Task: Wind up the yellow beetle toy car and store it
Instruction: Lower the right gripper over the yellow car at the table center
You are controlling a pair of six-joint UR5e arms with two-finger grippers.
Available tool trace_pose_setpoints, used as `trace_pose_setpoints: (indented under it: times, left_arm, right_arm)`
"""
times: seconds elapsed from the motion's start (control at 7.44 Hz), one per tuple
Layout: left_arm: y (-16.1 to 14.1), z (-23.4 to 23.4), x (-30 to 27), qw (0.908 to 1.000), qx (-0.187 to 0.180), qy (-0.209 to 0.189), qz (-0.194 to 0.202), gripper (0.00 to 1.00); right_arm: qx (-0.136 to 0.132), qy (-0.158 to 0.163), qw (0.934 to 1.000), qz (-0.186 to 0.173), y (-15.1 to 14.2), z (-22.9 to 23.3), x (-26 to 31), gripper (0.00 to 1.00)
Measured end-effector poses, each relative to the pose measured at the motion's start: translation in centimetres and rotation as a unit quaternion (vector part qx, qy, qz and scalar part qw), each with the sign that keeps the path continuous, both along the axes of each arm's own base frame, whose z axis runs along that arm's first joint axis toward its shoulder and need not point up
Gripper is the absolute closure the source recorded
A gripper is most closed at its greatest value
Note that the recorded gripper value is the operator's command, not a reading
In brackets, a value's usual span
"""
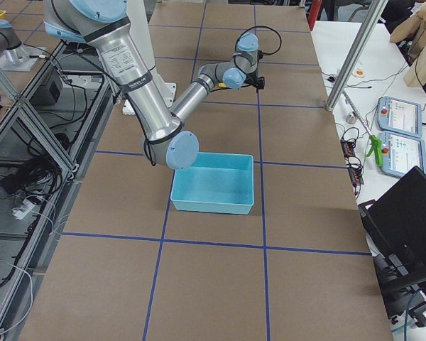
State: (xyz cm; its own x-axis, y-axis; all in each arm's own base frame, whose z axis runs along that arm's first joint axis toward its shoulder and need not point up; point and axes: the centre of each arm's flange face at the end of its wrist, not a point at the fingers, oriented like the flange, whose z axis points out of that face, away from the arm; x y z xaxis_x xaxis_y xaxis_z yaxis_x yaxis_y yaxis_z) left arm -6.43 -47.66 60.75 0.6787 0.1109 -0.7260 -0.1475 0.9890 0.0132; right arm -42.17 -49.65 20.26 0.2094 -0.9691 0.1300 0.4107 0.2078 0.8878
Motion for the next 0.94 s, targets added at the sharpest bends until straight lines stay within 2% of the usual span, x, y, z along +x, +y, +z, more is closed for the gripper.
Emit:
trace_pose_setpoints:
  times: [0.27, 0.54, 0.94]
  left_arm:
    - [0.0, -0.4, 0.0, 1.0000, 0.004, 0.000, 0.000, 0.00]
    - [0.1, -0.8, -0.2, 1.0000, 0.008, 0.000, -0.002, 0.00]
    - [0.3, -0.8, -0.3, 1.0000, 0.008, 0.001, -0.003, 0.00]
  right_arm:
    - [0.030, -0.008, 0.9994, -0.016, 3.0, -1.6, -3.5, 0.00]
    - [0.057, -0.022, 0.9975, -0.036, 6.2, -5.4, -7.9, 0.00]
    - [0.071, -0.031, 0.9951, -0.061, 8.6, -9.4, -13.3, 0.00]
